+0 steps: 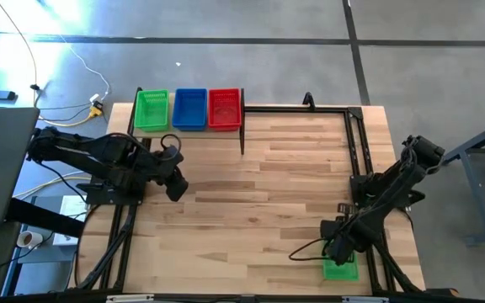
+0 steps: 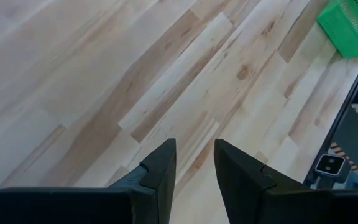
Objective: Stack baskets on shelf by color
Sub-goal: Stack the green bin on top of the green bin on the shelf
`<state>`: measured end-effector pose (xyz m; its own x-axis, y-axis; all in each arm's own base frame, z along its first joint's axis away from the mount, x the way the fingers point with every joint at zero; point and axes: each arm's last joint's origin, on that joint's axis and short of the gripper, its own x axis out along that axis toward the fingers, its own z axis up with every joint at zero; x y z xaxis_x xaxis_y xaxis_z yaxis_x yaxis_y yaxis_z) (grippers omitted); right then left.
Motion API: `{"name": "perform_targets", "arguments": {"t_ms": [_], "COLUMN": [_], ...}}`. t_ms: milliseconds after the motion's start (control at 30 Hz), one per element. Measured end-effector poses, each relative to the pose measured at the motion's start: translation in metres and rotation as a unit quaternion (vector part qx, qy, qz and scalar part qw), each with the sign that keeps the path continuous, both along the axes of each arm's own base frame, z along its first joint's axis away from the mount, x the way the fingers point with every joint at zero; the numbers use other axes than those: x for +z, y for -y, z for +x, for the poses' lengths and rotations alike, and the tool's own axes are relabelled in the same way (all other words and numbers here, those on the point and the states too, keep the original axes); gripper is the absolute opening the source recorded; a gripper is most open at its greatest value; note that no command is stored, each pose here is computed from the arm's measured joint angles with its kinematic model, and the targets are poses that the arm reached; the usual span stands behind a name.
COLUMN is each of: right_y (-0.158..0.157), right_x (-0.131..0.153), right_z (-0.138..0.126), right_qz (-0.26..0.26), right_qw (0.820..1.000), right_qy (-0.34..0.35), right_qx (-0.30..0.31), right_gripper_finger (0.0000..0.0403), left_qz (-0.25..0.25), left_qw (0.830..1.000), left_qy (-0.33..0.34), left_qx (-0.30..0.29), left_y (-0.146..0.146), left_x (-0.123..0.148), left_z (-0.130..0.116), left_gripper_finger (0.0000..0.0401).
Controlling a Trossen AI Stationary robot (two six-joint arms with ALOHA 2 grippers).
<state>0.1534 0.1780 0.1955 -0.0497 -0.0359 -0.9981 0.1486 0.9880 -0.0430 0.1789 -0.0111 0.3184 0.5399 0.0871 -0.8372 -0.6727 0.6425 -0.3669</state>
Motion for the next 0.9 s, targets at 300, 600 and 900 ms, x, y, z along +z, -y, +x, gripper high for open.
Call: {"name": "perform_targets", "arguments": {"t_ms": [300,600,900], "right_y": [0.005,0.012,0.024], "right_x": [-0.021,-0.022,-0.022], "right_z": [-0.004,0.005,0.018], "right_qz": [0.011,0.022,0.039], "right_qw": [1.0,0.999,0.996], "right_qy": [-0.007,-0.008,-0.013], "right_qx": [-0.006,-0.032,-0.074], "right_gripper_finger": [0.0134,0.001,0.0005], "left_qz": [0.003,0.006,0.006], "left_qw": [1.0,1.0,1.0], "left_qy": [0.0,0.001,0.001], "left_qx": [-0.003,-0.002,-0.002], "left_y": [0.002,0.002,0.002], "left_x": [0.0,0.0,0.0], "left_z": [0.0,0.0,0.0], "left_gripper_finger": [0.0101,0.0101,0.0101]}}
